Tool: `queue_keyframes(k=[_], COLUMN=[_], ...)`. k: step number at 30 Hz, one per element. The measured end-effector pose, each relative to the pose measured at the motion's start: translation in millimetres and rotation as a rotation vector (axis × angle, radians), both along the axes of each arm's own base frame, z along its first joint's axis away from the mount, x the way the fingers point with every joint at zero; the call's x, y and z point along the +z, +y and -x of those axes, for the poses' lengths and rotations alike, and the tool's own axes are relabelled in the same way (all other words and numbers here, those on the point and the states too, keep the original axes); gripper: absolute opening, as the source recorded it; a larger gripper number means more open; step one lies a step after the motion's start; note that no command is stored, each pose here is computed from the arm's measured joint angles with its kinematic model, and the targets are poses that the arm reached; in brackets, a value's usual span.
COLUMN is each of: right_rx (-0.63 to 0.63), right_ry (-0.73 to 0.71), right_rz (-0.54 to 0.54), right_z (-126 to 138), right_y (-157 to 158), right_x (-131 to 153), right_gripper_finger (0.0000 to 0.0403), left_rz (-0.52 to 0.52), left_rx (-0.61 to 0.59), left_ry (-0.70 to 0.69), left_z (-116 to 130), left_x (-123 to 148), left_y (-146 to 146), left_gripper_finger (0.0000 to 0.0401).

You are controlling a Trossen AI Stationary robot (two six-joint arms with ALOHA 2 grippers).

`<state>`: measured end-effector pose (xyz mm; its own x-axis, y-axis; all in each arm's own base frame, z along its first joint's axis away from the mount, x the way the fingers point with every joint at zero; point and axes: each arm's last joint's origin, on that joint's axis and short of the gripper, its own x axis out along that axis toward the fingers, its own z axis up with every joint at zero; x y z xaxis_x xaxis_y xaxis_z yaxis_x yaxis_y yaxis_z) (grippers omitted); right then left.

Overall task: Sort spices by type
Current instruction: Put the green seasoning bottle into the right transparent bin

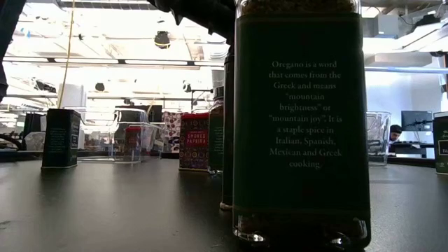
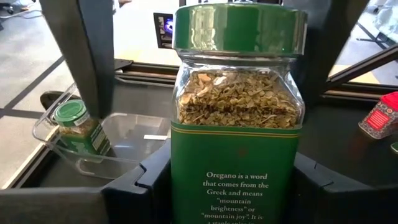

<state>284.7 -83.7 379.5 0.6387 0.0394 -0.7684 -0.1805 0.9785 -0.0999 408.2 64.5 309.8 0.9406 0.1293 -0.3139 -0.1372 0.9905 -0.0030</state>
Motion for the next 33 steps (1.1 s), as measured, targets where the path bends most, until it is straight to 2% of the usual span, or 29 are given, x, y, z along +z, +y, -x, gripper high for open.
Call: queue_keyframes(k=[6,9,20,28,33], right_rx=[0.015,0.018,0.029,0.032,0.044], right_ry=[0.001,-0.001,0.003,0.004,0.009], right_rz=[0.001,0.004,0.006,0.008,0.002], right_z=[-4.4,-4.4,-6.0,-6.1,-5.5], right_y=[2.9,3.1,9.2,9.7,10.2], right_x=[-2.2,-1.9,-2.1,-2.2,-2.6], right_gripper_finger=[0.0384,0.0368,0.0223,0.0223,0.0223], left_rz=[-0.004,-0.005,-0.004,-0.005,0.037], left_rx=[-0.001,-0.001,0.018,0.025,0.038], left_ry=[-0.001,-0.002,-0.002,-0.001,-0.007], left_z=[0.0,-0.1,0.1,0.2,0.2], left_x=[0.1,0.3,0.3,0.3,0.2], left_y=[0.0,0.0,0.7,0.9,0.7], left_gripper_finger=[0.0194,0.0194,0.0194,0.0197,0.0219])
